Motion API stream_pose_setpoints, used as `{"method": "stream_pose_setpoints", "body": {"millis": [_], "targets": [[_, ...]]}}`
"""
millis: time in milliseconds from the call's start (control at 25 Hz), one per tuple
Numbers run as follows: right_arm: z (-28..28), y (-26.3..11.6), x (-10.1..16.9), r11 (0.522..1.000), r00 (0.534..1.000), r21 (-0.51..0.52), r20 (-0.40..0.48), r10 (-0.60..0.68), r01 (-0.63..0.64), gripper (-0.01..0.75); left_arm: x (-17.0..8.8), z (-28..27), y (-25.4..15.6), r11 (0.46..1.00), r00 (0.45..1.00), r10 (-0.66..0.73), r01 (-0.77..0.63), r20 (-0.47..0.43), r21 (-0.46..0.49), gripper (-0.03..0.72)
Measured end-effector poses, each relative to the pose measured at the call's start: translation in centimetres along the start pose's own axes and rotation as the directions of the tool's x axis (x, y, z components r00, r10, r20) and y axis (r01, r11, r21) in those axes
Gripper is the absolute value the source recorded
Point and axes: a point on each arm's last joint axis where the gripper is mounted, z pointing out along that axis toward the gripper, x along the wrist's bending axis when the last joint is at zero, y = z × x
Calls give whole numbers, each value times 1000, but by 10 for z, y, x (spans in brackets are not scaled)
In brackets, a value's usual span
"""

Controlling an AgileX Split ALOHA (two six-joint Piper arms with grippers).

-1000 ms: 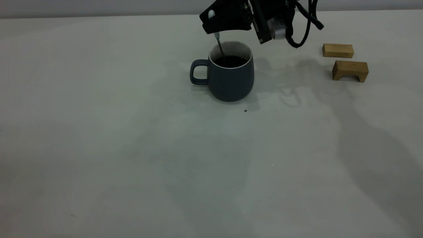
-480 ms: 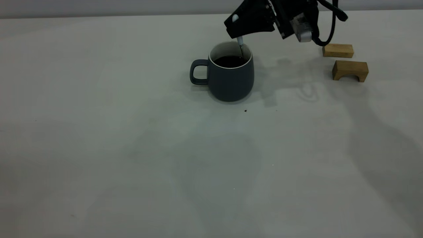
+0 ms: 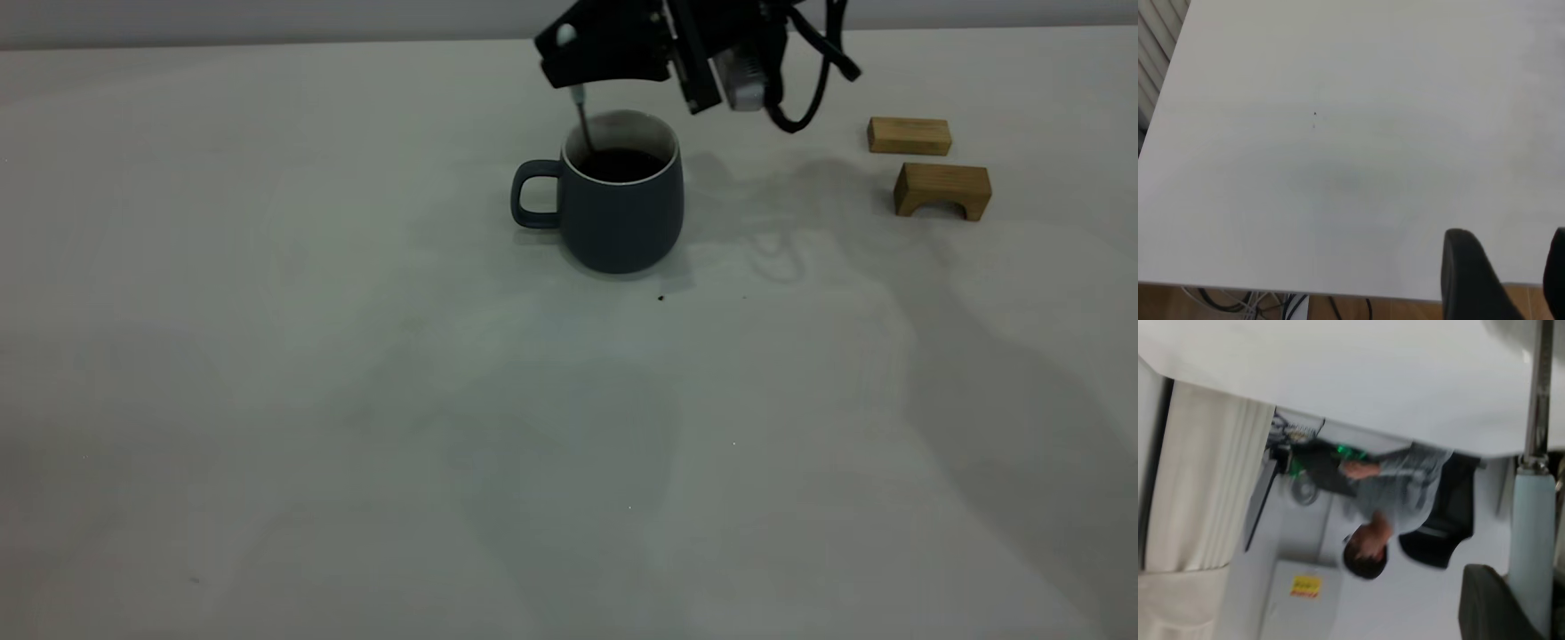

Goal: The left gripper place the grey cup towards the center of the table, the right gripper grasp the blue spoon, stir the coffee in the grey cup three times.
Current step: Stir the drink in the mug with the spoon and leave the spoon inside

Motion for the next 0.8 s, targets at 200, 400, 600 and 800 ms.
{"method": "stream_pose_setpoints", "body": {"millis": [200, 400, 600, 800], "targets": [[-21, 17, -5, 997, 998, -78, 66, 16, -11, 132, 0, 0, 0, 1000, 1000, 0, 0, 0, 0, 351], [-25, 17, -3, 976, 978, -90, 44, 204, -199, 128, 0, 0, 0, 1000, 1000, 0, 0, 0, 0, 351], [0, -1, -1, 965, 965, -15, 35, 261, -260, 127, 0, 0, 0, 1000, 1000, 0, 0, 0, 0, 351], [14, -11, -1, 991, 991, 17, 17, 131, -131, 122, 0, 0, 0, 1000, 1000, 0, 0, 0, 0, 351]]}}
